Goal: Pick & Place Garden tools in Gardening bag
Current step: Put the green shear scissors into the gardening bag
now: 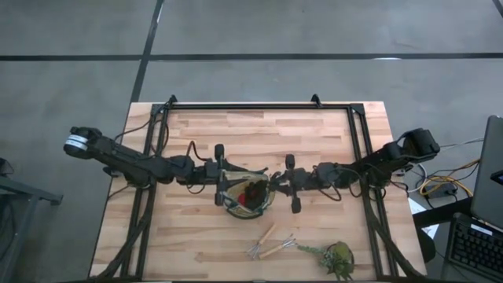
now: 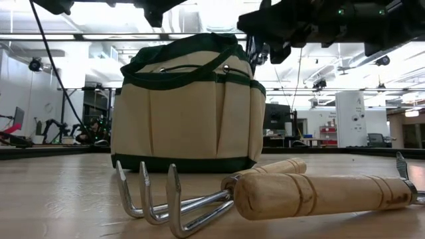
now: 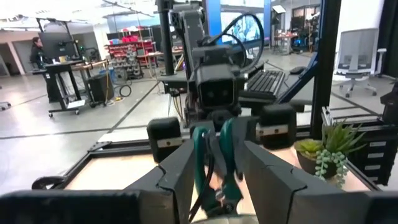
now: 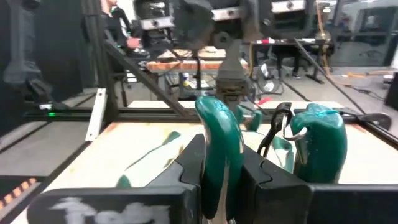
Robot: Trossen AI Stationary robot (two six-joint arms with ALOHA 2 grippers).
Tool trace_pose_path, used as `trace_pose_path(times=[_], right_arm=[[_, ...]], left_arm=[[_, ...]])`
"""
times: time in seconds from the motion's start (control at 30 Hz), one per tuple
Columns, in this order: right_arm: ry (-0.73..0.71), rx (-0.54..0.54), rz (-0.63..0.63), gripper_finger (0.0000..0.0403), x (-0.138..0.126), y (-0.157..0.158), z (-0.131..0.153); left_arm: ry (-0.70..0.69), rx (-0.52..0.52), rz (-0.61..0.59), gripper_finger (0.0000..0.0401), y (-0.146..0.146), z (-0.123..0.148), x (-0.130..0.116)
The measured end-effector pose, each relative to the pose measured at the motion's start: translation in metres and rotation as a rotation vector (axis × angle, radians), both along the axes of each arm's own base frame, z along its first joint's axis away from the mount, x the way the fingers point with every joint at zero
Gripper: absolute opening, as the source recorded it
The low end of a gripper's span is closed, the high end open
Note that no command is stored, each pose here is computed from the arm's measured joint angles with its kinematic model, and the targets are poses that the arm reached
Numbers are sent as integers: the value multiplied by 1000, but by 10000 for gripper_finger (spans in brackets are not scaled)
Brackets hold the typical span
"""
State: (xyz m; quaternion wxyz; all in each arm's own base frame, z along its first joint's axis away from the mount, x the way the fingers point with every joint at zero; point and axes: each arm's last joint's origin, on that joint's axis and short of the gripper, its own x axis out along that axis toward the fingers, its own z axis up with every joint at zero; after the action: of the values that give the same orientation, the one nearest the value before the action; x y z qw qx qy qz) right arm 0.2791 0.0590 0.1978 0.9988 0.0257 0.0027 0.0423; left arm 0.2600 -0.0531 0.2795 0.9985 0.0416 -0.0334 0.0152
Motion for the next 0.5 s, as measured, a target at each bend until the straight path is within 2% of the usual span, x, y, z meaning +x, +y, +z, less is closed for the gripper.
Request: trace_pose_path(times=[0.5], right_arm=[[81,-29,18,38,-1,3,-20]], left_arm=[[-2,4,0,136,0,0,0]])
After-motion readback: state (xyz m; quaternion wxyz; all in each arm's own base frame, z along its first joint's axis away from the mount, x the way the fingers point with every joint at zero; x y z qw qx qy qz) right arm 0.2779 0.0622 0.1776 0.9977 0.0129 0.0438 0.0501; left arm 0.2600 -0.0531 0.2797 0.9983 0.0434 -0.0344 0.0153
